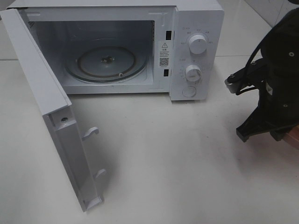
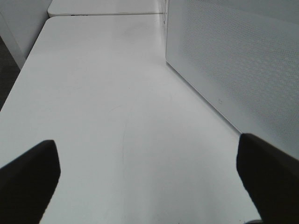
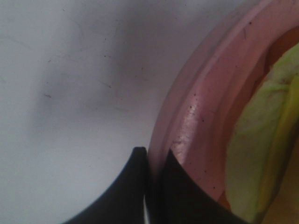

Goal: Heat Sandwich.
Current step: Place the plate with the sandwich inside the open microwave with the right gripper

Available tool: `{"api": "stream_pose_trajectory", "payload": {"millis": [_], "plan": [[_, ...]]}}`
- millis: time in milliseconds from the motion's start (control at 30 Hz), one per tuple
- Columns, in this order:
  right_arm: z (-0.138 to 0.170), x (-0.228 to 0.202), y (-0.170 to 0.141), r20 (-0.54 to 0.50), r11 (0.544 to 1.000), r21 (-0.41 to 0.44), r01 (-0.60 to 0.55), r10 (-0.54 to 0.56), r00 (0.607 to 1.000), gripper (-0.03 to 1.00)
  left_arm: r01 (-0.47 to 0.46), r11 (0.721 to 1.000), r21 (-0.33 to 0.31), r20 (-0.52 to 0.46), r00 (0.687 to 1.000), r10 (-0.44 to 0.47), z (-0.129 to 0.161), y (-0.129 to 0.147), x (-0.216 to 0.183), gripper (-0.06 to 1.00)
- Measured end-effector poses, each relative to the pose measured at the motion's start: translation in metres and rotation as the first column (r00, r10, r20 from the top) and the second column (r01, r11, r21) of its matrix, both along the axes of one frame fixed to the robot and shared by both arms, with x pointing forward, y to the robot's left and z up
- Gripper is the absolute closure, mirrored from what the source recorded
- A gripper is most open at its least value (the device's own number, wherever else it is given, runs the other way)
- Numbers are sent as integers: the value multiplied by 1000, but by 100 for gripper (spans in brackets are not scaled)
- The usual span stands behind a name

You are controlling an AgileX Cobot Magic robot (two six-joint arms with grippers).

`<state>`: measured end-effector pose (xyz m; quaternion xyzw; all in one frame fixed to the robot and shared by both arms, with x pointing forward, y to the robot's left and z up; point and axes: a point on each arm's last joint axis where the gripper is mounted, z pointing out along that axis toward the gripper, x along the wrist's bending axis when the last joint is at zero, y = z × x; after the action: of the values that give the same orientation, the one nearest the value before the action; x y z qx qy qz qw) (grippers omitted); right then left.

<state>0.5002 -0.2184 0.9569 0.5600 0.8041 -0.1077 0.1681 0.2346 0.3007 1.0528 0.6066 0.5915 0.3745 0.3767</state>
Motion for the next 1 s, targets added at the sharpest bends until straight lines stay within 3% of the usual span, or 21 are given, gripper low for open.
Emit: {"api": "stream_pose_trajectory", "payload": {"millis": [1000], "plan": [[28, -76, 23, -23, 978, -51, -203, 202, 979, 93, 0, 1000, 0, 0, 1000, 0, 0, 0, 0, -2]]}}
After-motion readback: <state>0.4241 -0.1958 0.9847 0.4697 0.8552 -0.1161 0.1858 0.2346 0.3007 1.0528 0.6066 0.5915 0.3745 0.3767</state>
